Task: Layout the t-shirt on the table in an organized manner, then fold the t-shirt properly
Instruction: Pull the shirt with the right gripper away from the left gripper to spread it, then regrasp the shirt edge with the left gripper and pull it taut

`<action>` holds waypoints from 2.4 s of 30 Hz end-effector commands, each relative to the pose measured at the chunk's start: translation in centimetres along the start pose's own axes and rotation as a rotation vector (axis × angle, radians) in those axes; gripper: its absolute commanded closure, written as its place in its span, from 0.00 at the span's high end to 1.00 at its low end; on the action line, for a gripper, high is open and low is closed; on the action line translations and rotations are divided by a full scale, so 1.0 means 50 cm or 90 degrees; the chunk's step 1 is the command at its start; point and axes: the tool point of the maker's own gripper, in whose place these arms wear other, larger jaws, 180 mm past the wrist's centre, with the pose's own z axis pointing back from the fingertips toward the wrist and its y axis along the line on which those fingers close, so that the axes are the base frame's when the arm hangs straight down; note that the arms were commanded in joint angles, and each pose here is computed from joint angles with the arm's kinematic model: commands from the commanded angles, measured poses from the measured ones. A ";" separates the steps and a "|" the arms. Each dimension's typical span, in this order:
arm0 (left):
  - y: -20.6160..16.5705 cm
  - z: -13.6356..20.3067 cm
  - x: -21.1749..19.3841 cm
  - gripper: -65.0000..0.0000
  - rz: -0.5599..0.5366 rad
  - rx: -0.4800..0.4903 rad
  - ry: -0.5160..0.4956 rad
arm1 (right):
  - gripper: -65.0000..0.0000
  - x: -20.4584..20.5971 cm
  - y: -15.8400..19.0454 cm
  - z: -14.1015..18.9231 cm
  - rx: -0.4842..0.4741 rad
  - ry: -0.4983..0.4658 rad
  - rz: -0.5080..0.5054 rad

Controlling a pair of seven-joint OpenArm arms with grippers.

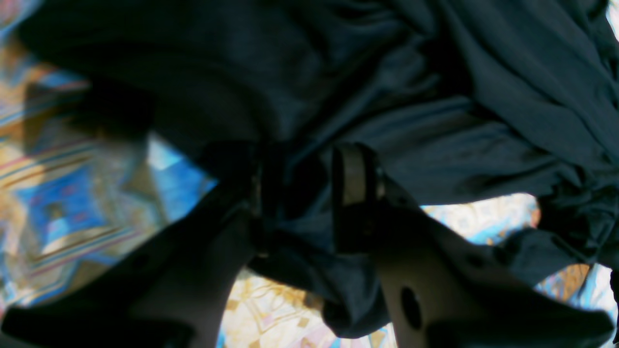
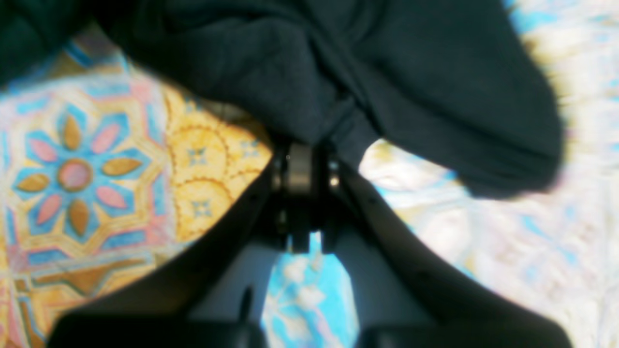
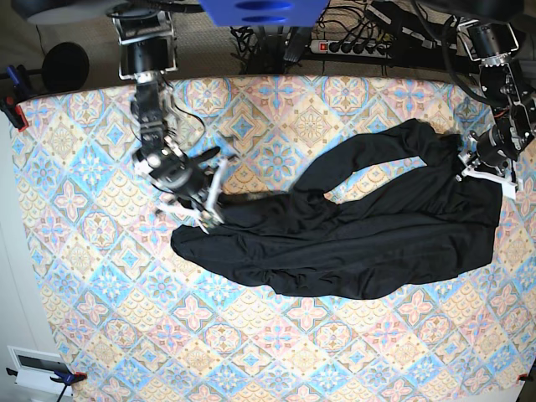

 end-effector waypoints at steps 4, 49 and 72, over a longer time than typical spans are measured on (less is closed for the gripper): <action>-0.006 0.008 0.054 0.28 -0.008 0.001 -0.038 | 0.00 -0.007 -0.061 0.052 -0.061 -0.020 -0.023; -0.140 0.039 -0.129 0.29 -0.424 -0.061 0.084 | 0.00 -0.176 -0.190 0.158 -0.185 0.068 -0.088; -0.043 0.010 -0.154 0.00 -0.613 -0.007 0.157 | 0.00 -0.176 -0.193 0.160 -0.188 0.068 -0.089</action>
